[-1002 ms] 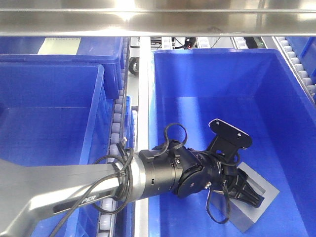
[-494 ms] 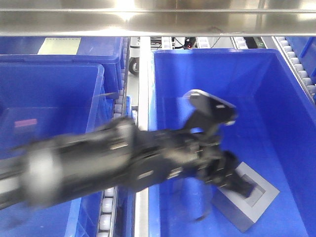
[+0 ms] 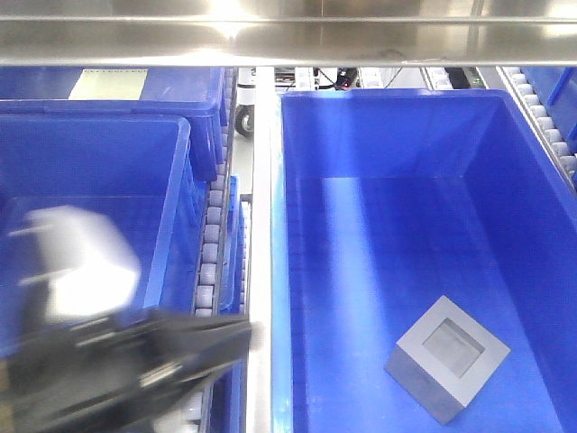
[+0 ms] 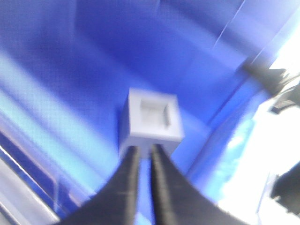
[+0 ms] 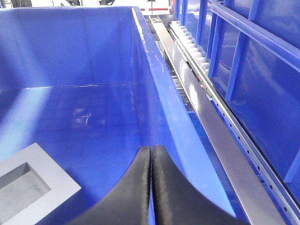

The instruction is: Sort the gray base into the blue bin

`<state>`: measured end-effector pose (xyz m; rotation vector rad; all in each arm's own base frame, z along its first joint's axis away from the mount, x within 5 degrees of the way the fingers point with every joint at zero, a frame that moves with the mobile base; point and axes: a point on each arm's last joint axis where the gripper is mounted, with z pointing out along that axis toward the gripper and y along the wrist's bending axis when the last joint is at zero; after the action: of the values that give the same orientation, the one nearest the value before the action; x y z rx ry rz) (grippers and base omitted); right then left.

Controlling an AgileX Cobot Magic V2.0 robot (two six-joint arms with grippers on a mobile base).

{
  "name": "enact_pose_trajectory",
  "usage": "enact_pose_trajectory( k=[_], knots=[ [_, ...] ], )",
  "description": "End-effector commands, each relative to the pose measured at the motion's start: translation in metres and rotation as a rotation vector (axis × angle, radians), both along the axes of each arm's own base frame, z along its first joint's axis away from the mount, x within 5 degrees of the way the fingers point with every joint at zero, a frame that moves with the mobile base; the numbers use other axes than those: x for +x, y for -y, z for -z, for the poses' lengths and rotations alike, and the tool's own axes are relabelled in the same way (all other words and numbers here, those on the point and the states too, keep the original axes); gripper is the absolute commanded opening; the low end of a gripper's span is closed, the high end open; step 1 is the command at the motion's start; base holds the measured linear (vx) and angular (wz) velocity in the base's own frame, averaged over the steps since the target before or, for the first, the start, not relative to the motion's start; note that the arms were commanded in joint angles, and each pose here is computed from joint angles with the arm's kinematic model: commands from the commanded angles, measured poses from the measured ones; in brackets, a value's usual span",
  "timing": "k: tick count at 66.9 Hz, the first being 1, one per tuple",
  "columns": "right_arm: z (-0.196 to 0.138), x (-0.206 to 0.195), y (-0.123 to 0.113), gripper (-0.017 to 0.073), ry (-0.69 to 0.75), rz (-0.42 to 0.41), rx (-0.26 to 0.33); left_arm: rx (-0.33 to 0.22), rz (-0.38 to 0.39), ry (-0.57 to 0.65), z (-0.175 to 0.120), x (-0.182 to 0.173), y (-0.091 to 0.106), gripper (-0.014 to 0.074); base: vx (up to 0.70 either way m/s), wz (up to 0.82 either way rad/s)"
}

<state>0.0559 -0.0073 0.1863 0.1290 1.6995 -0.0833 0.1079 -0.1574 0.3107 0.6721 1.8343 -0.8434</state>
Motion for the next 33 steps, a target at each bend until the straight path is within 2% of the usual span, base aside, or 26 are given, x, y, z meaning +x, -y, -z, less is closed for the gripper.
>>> enact_pose_trajectory(
  k=[1, 9, 18, 33],
  knots=[
    [-0.003, 0.002, 0.001, -0.0005, 0.027, 0.006, -0.024, -0.162, -0.001, 0.110, -0.021, -0.013, -0.019, -0.0008, 0.00, 0.00],
    [-0.003, 0.002, 0.001, -0.0005, 0.027, 0.006, -0.024, -0.189, 0.006, 0.186, -0.018, -0.028, -0.041, -0.0008, 0.00, 0.00],
    [-0.003, 0.002, 0.001, -0.0005, 0.027, 0.006, -0.024, -0.227, 0.005, 0.211, -0.013, -0.040, -0.059, -0.0008, 0.00, 0.00],
    [-0.003, 0.002, 0.001, -0.0005, 0.027, 0.006, -0.024, -0.242, 0.005, 0.221, -0.011, -0.045, -0.066, -0.0008, 0.00, 0.00]
  ],
)
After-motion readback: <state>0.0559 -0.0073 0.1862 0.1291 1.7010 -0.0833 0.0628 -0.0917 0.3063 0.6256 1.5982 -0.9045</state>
